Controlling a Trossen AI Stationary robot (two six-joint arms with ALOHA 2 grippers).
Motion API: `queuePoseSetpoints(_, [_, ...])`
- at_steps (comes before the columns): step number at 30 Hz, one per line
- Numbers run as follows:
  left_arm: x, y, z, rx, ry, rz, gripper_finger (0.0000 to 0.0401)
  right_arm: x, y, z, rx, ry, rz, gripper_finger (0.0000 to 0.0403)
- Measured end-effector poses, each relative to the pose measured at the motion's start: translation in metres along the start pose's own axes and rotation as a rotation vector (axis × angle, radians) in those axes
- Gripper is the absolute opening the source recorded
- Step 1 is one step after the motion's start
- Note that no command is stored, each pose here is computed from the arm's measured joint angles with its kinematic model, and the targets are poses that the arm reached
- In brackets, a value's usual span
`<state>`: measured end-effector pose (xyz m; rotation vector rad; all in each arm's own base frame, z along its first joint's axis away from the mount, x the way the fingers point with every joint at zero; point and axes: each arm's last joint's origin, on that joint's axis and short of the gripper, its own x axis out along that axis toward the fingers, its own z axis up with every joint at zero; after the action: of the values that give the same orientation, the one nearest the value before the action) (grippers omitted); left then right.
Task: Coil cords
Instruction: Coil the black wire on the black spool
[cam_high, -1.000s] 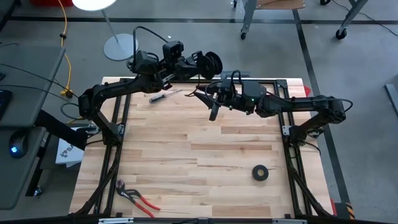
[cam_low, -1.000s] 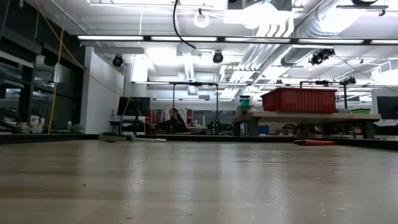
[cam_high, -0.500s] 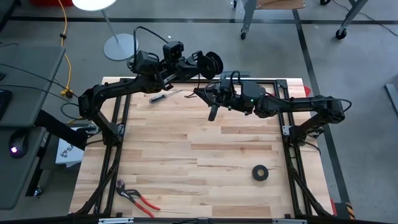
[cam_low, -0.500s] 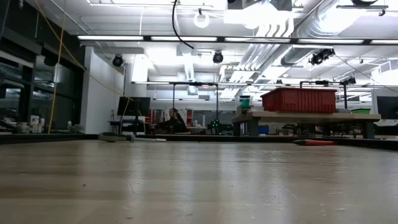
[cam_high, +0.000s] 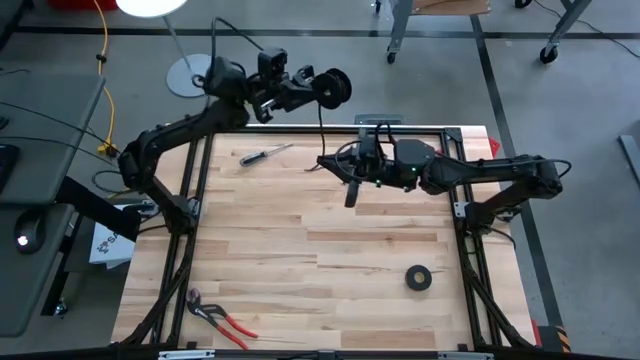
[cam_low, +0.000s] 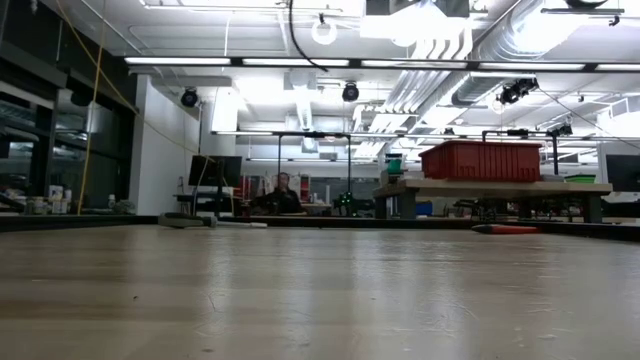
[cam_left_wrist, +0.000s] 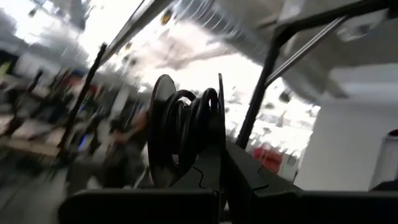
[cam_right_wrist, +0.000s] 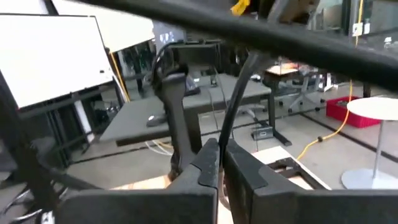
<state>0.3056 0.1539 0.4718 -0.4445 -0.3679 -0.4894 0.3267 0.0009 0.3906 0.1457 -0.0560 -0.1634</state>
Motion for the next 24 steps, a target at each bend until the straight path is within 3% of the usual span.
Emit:
queuePoseSetpoints(9, [-0.036,-0.009,0.009,-0.16,0.253,0.191,0.0,-0.025,0.0,0.013,0.011,0.064,0.007,0.0])
queuePoseSetpoints(14, [-0.051,-0.018,0.001,-0.322,0.368,0.265,0.0,-0.035,-0.002,0.018,0.02,0.083,0.007,0.0])
queuePoseSetpoints(19, [-0.05,-0.024,-0.018,-0.532,0.479,0.268,0.0,-0.037,-0.007,0.02,0.019,0.082,-0.011,0.0])
queuePoseSetpoints(24, [-0.04,-0.028,-0.04,-0.66,0.571,0.253,0.0,-0.036,-0.01,0.021,0.021,0.078,0.012,0.0])
